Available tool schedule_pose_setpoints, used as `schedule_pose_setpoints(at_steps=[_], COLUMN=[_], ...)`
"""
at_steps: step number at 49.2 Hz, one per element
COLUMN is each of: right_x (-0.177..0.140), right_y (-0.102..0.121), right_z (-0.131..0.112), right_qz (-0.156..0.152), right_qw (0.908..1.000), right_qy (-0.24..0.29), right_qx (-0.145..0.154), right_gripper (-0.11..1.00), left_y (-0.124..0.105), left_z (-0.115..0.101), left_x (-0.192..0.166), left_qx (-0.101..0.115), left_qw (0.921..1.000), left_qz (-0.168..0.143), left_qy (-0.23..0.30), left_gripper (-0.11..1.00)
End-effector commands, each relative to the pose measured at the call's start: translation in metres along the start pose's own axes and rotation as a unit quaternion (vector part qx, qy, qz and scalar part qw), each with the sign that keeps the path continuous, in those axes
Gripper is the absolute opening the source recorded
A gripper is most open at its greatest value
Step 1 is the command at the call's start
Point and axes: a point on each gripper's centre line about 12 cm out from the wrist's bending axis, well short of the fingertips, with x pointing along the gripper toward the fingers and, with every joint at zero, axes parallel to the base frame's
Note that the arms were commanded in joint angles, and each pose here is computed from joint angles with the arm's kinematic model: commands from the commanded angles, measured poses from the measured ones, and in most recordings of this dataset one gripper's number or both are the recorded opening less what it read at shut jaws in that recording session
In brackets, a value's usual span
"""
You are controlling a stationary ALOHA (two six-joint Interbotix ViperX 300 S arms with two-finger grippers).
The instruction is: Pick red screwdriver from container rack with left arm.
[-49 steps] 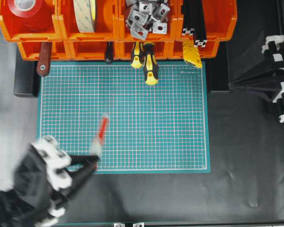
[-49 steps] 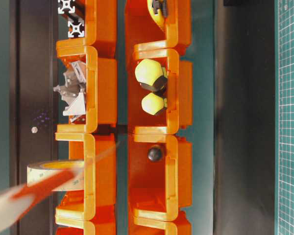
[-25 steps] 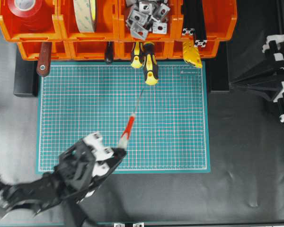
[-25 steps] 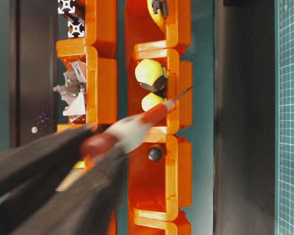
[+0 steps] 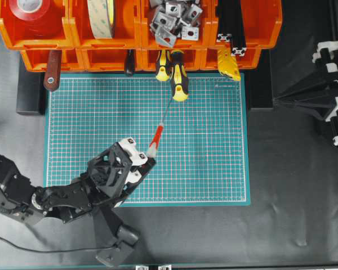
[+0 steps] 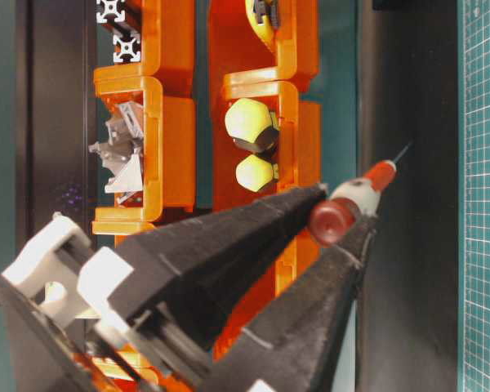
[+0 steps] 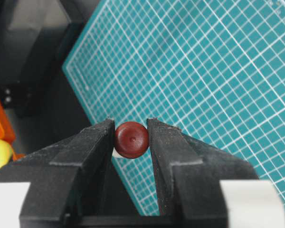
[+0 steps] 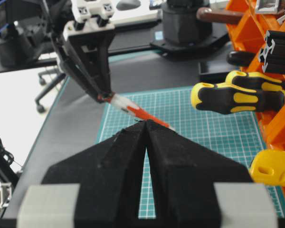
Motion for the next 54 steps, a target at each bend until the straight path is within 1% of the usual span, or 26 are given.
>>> schedule_pose_setpoints(at_steps=[1, 22, 25, 29, 31, 32, 34, 35, 39, 41, 43, 46, 50, 54], right_x=[0.001, 0.001, 0.001, 0.001, 0.001, 0.001, 0.001, 0.001, 0.001, 0.001, 0.001, 0.001, 0.001, 0.001], right_y=[0.0, -0.005, -0.005, -0.005, -0.005, -0.005, -0.005, -0.005, -0.005, -0.005, -0.005, -0.005, -0.005, -0.005], right_z=[0.005, 0.005, 0.005, 0.005, 0.005, 0.005, 0.005, 0.005, 0.005, 0.006, 0.005, 0.005, 0.005, 0.005], right_qz=[-0.002, -0.014, -0.015, -0.015, -0.015, -0.015, -0.015, -0.014, -0.015, -0.014, -0.014, -0.014, -0.014, -0.014], right_qw=[1.0, 0.9999, 0.9999, 0.9999, 0.9999, 0.9999, 0.9999, 0.9999, 0.9999, 0.9999, 0.9999, 0.9999, 0.9999, 0.9999], right_qy=[-0.004, -0.006, -0.005, -0.005, -0.005, -0.005, -0.005, -0.006, -0.007, -0.007, -0.006, -0.006, -0.006, -0.006], right_qx=[0.001, 0.003, 0.003, 0.003, 0.003, 0.003, 0.003, 0.003, 0.003, 0.003, 0.003, 0.003, 0.002, 0.003], right_gripper=[0.01, 0.0, 0.01, 0.01, 0.01, 0.01, 0.01, 0.0, 0.01, 0.01, 0.01, 0.0, 0.0, 0.01], left_y=[0.011, 0.015, 0.014, 0.014, 0.013, 0.013, 0.013, 0.012, 0.011, 0.01, 0.009, 0.008, 0.007, 0.006], left_z=[0.001, -0.001, -0.003, -0.005, -0.005, -0.005, -0.004, -0.004, -0.004, -0.005, -0.005, -0.006, -0.007, -0.009], left_x=[-0.008, -0.004, -0.003, -0.001, -0.001, -0.001, 0.0, 0.0, 0.001, 0.001, 0.001, 0.002, 0.001, 0.001], left_qx=[-0.011, -0.019, -0.024, -0.037, -0.043, -0.045, -0.053, -0.057, -0.067, -0.071, -0.078, -0.088, -0.107, -0.131], left_qw=[0.9998, 0.9997, 0.9997, 0.9993, 0.999, 0.9989, 0.9985, 0.9982, 0.9976, 0.9973, 0.9968, 0.9959, 0.9941, 0.9912], left_qz=[0.009, 0.011, 0.009, 0.008, 0.006, 0.006, 0.004, 0.003, 0.001, -0.001, -0.002, -0.003, -0.004, -0.006], left_qy=[-0.013, -0.008, -0.005, -0.005, -0.008, -0.01, -0.013, -0.016, -0.019, -0.019, -0.02, -0.018, -0.018, -0.017], left_gripper=[0.25, 0.25, 0.25, 0.25, 0.28, 0.32, 0.41, 0.48, 0.68, 0.77, 0.83, 0.86, 0.84, 0.84])
